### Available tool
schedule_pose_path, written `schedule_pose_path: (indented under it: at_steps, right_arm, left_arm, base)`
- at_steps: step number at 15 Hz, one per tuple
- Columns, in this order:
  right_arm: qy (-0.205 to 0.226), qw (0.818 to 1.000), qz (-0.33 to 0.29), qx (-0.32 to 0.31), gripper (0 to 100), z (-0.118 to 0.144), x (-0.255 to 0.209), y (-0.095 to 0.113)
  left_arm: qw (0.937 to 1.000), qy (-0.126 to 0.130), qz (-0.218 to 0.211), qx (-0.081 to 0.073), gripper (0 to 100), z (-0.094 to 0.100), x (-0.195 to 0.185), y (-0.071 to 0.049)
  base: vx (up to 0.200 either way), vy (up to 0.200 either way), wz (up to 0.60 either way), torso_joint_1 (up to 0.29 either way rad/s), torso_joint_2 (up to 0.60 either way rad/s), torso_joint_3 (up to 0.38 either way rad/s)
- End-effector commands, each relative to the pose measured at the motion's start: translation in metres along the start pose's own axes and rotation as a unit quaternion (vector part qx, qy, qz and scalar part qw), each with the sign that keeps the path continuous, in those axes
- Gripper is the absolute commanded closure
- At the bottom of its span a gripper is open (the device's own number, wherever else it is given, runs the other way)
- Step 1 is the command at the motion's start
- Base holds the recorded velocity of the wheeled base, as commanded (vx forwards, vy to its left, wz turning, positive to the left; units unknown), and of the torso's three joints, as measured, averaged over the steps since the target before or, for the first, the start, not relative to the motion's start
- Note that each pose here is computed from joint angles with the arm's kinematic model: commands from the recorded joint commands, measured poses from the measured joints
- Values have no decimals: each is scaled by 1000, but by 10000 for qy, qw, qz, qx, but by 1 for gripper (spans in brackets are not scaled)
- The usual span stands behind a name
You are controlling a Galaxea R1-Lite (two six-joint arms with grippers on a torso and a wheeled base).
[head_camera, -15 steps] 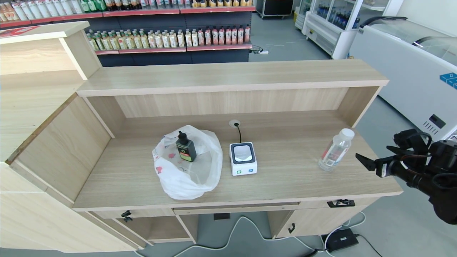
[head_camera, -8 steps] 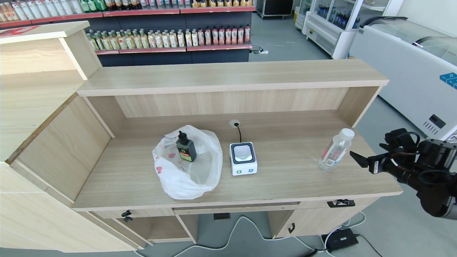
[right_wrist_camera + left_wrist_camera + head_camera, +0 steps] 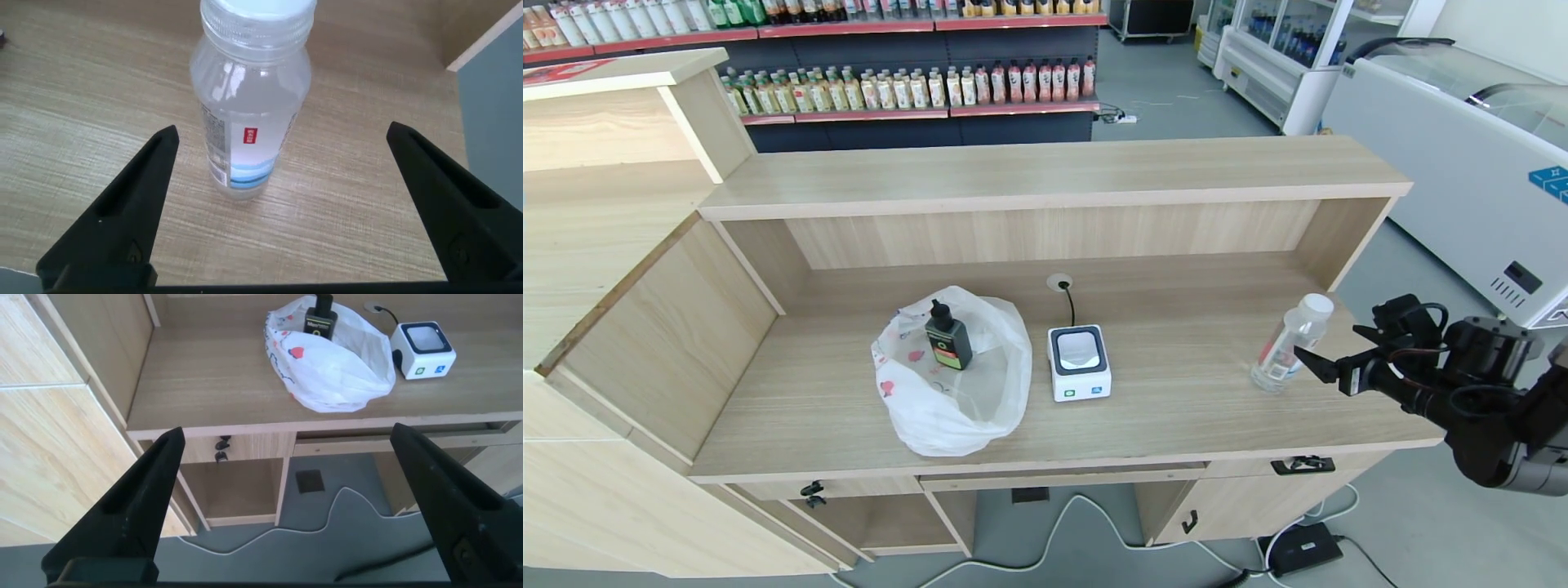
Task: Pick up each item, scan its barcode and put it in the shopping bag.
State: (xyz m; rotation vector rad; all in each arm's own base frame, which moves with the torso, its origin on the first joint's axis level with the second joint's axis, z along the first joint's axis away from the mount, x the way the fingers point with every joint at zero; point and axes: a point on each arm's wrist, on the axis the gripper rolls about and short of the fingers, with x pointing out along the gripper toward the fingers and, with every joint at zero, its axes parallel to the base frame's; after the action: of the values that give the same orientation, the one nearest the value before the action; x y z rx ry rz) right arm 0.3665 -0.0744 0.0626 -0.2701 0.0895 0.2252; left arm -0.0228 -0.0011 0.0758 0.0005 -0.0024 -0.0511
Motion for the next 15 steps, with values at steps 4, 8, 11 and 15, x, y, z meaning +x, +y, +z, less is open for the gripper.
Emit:
schedule_pose_path:
  at_steps: [4, 8, 11, 15]
  right_arm:
    - [-45, 9999, 148, -31, 0, -5, 16, 8]
    - [2, 9996, 275, -3, 0, -11, 23, 16]
    - [-168, 9993, 340, -64, 0, -8, 38, 19]
    - [-236, 9984, 510, -93, 0, -8, 48, 32]
  left_arm:
    - [10000, -4, -5, 6, 0, 0, 0, 0]
    - [10000, -4, -5, -2, 0, 0, 0, 0]
    - [10000, -4, -5, -2, 0, 0, 0, 0]
    - [10000, -4, 2, 6, 0, 0, 0, 0]
  base:
    - [0, 0, 0, 0, 0, 0]
    - [0, 0, 0, 0, 0, 0]
    - [0, 0, 0, 0, 0, 0]
    - [0, 0, 0, 0, 0, 0]
